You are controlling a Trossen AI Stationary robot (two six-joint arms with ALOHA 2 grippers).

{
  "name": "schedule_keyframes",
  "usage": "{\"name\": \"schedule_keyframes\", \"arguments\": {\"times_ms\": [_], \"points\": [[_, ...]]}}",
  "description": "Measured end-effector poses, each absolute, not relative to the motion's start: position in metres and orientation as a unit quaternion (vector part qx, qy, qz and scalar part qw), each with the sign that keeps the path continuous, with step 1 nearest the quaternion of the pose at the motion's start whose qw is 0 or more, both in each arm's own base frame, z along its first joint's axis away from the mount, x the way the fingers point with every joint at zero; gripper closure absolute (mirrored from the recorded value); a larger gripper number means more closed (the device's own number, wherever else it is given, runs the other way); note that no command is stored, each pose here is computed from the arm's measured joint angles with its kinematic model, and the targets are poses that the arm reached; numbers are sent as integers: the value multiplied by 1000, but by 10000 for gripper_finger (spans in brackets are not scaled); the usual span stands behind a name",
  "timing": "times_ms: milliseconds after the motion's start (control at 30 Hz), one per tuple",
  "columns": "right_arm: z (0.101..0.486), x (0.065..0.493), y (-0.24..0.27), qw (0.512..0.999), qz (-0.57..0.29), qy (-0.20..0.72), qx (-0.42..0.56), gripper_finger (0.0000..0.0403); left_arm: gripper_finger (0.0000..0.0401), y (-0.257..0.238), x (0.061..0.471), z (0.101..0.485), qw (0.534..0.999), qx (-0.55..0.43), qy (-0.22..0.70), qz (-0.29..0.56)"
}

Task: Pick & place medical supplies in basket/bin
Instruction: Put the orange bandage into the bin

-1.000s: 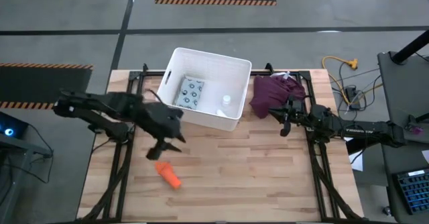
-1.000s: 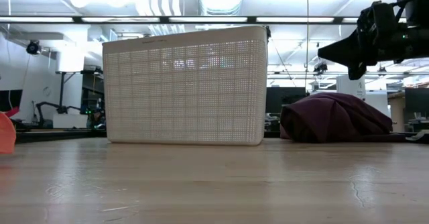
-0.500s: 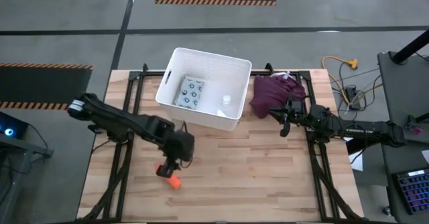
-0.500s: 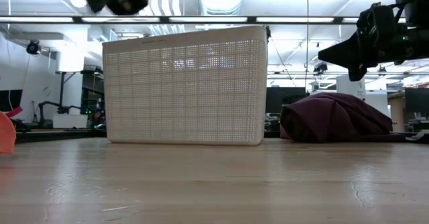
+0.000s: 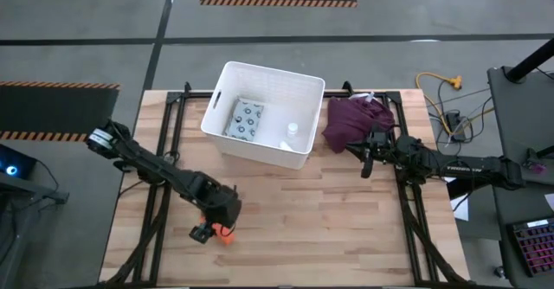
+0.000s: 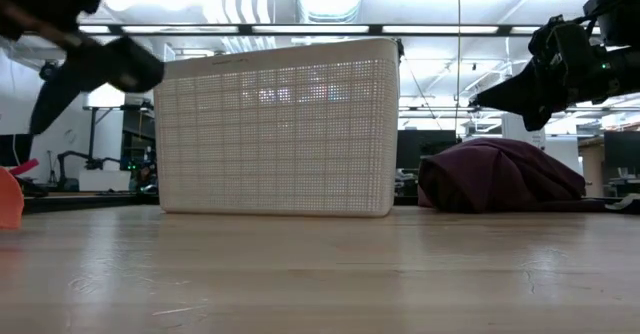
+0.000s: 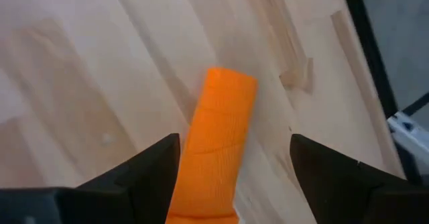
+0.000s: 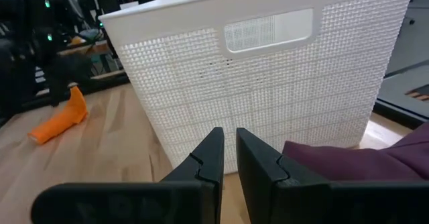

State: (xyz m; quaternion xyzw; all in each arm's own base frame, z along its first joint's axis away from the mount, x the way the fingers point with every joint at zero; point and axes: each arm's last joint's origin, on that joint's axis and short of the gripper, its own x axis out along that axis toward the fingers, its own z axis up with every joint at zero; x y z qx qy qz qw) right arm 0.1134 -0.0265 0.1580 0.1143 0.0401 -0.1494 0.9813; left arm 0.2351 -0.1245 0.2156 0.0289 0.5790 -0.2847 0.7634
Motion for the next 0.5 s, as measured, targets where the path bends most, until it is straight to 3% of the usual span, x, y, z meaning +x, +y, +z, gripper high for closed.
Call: {"name": "schedule_keyframes", "arguments": {"times_ms": [500], "points": [[158,113,-27,984,-149,43,89,369,136,-122,209,154,766,82,571,-282]]}}
